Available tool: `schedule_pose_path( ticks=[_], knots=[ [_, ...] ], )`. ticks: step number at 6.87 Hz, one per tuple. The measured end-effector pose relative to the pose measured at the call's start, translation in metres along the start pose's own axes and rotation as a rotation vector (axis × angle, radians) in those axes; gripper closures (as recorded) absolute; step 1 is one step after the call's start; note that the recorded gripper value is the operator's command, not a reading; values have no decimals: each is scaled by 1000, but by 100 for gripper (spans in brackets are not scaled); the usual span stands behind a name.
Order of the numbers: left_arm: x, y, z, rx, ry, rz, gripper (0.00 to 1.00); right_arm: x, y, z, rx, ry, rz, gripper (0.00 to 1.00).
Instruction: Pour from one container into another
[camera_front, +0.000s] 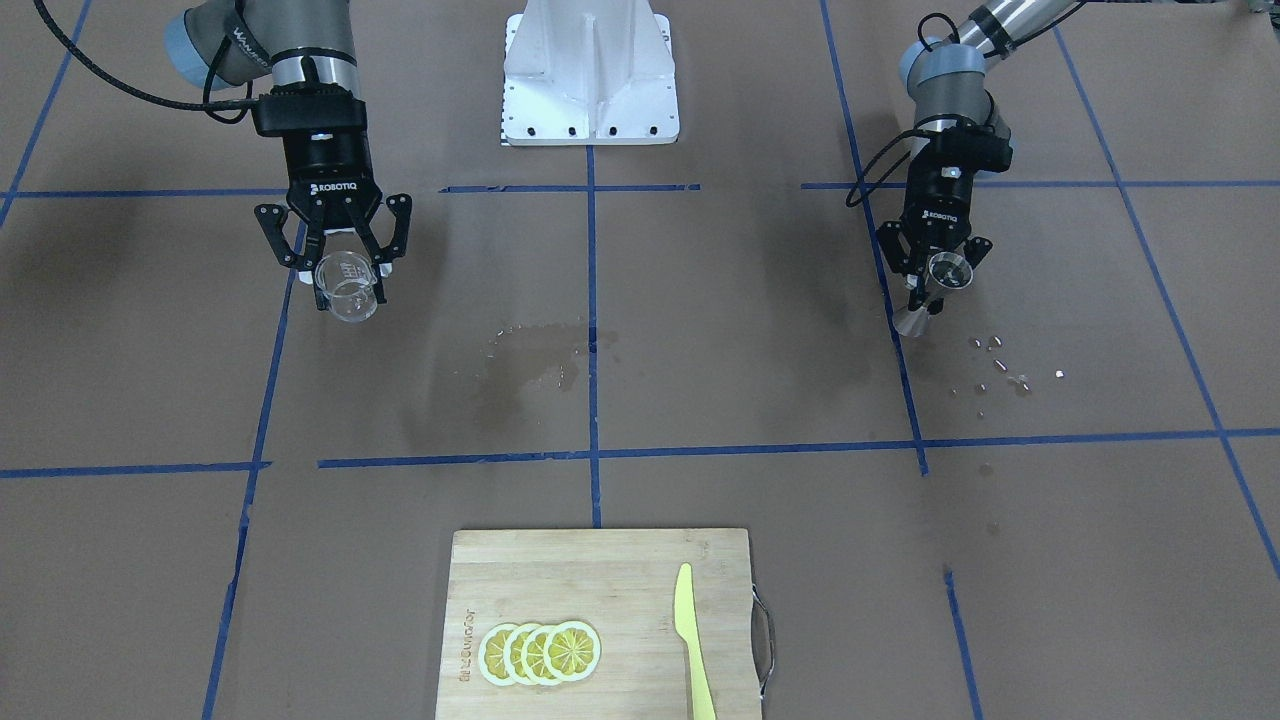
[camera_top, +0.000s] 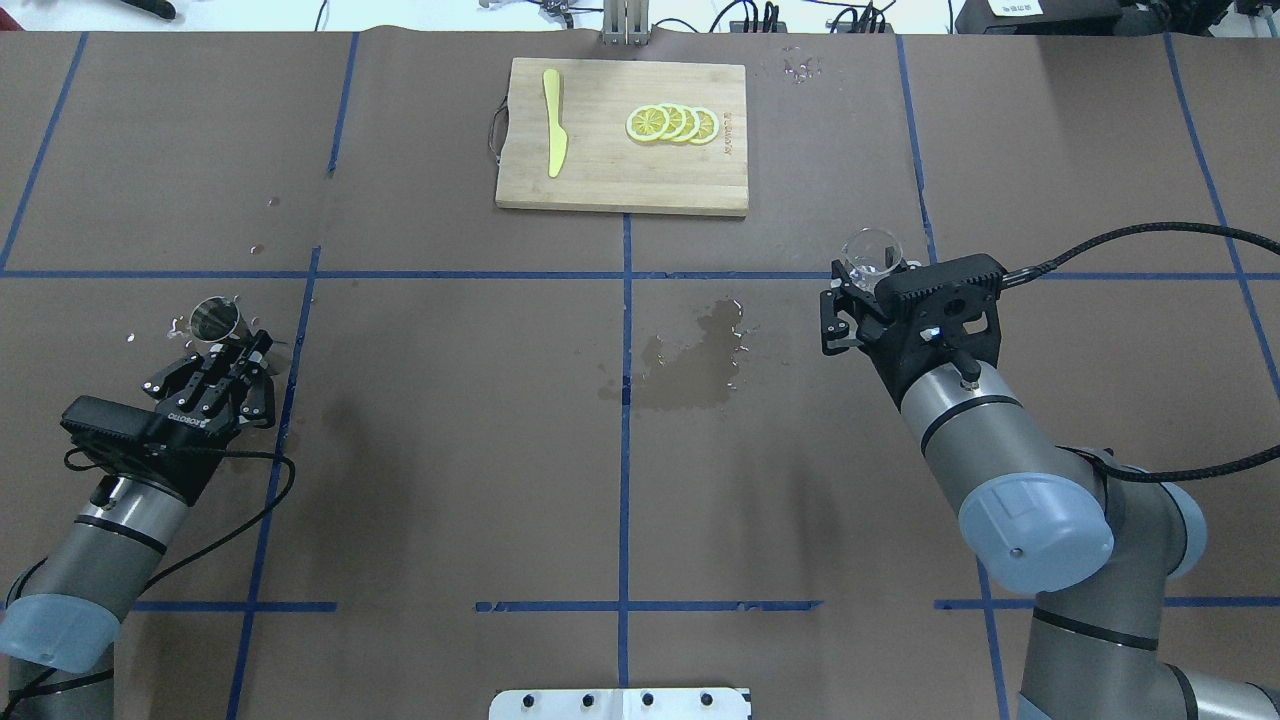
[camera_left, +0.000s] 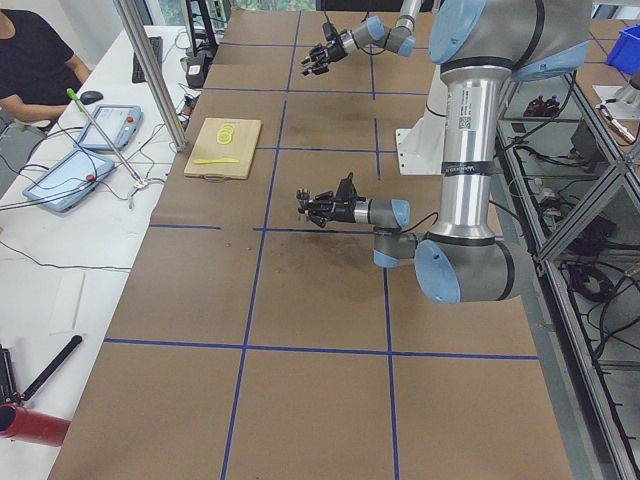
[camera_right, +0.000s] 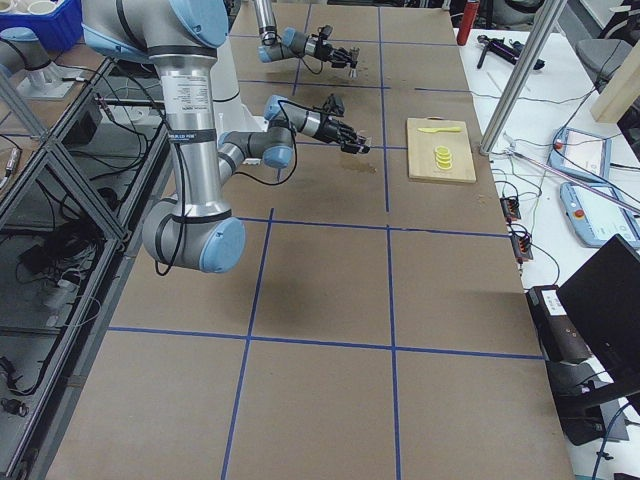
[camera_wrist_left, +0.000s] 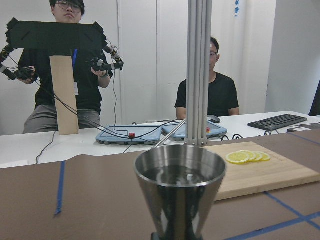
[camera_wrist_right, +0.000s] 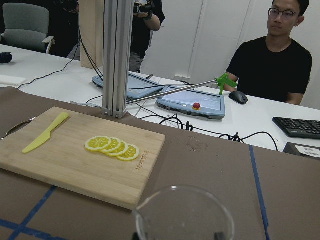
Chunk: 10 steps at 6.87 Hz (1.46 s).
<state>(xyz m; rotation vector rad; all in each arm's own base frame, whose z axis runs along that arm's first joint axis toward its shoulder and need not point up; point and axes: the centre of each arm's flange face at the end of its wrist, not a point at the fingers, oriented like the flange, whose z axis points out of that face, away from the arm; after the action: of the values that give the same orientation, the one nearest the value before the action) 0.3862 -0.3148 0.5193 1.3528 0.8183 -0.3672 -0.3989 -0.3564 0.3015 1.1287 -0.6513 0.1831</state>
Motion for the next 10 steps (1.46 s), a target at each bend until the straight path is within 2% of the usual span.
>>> schedule_pose_path(
  ticks=[5,9,10],
  knots=[
    [-3,40,-30,-81,31,-12,100,-1,-4,-2,5,-5,12,77],
    [-27,51,-41,-105,18,-8,100,-4,-8,-4,11,-12,21,77],
    [-26,52,-42,-106,20,-10,77,-5,-9,-5,13,-14,23,77]
  ],
)
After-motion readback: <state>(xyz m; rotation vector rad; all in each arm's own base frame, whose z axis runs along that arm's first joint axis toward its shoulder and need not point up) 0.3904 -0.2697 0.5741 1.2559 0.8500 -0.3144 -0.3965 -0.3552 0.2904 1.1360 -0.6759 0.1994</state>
